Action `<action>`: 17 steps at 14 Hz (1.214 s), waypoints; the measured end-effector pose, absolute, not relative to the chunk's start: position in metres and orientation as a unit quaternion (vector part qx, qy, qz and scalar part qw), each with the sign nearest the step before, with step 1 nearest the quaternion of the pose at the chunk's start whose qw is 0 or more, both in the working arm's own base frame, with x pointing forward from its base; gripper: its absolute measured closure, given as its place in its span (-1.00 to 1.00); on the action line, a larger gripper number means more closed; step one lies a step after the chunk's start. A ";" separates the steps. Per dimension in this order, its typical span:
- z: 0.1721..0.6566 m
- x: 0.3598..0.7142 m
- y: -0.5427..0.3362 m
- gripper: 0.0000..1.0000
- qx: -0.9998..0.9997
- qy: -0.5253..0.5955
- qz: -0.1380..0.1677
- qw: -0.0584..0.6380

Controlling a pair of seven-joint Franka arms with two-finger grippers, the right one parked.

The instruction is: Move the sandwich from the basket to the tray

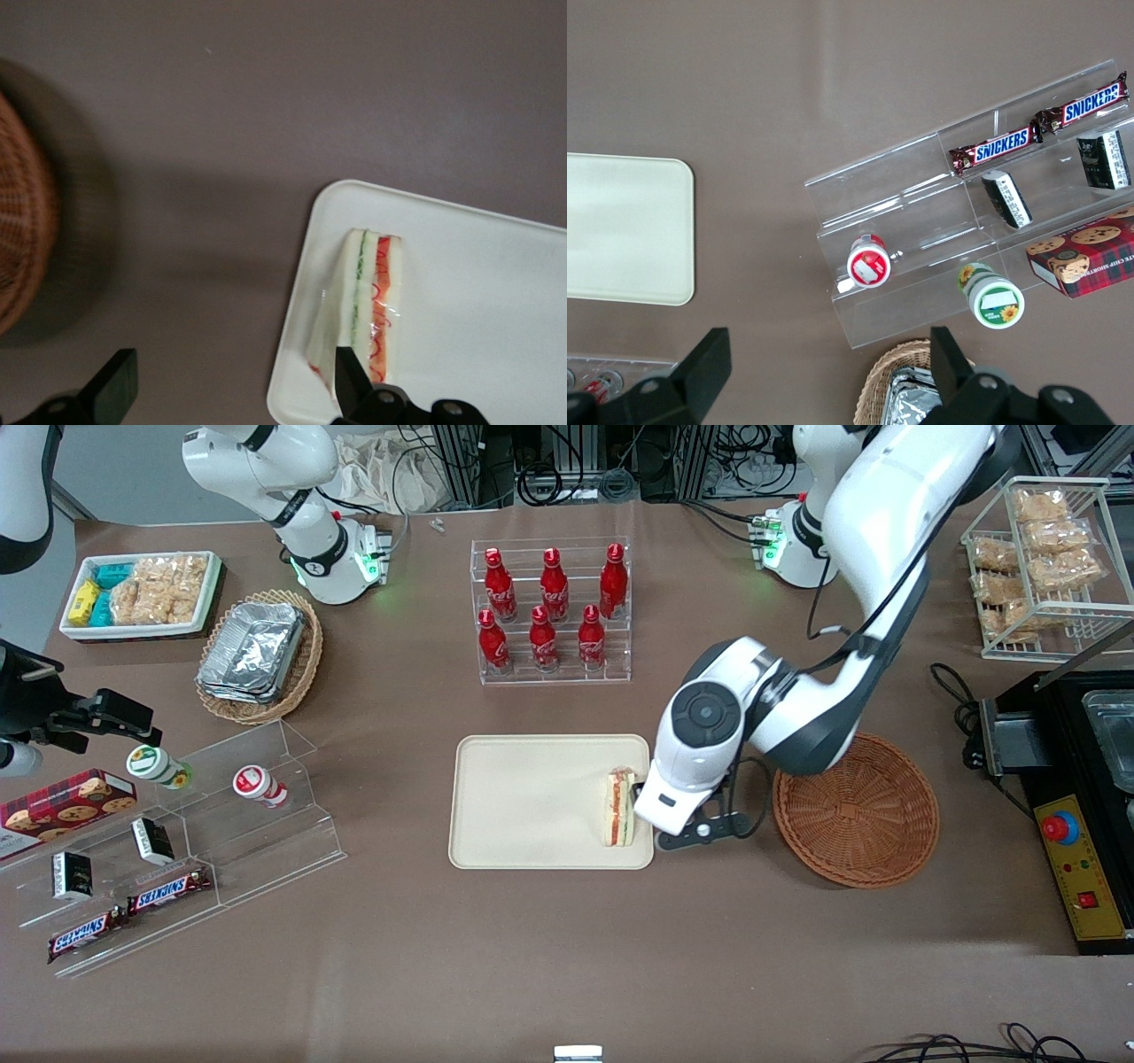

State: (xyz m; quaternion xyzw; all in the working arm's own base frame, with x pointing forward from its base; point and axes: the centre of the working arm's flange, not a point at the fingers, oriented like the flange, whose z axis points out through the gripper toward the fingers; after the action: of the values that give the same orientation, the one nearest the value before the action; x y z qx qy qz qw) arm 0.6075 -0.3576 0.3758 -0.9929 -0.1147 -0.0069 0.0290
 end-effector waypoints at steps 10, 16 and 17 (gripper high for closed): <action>0.465 0.630 -0.219 -1.00 -0.990 -0.140 0.022 0.023; 0.486 0.602 -0.088 -1.00 -0.997 -0.045 0.050 0.028; 0.491 0.593 -0.070 -1.00 -0.998 -0.030 0.052 0.028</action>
State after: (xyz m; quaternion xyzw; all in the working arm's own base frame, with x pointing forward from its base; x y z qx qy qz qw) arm 0.5929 -0.0701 0.4910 -0.9978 -0.0304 0.0516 0.0281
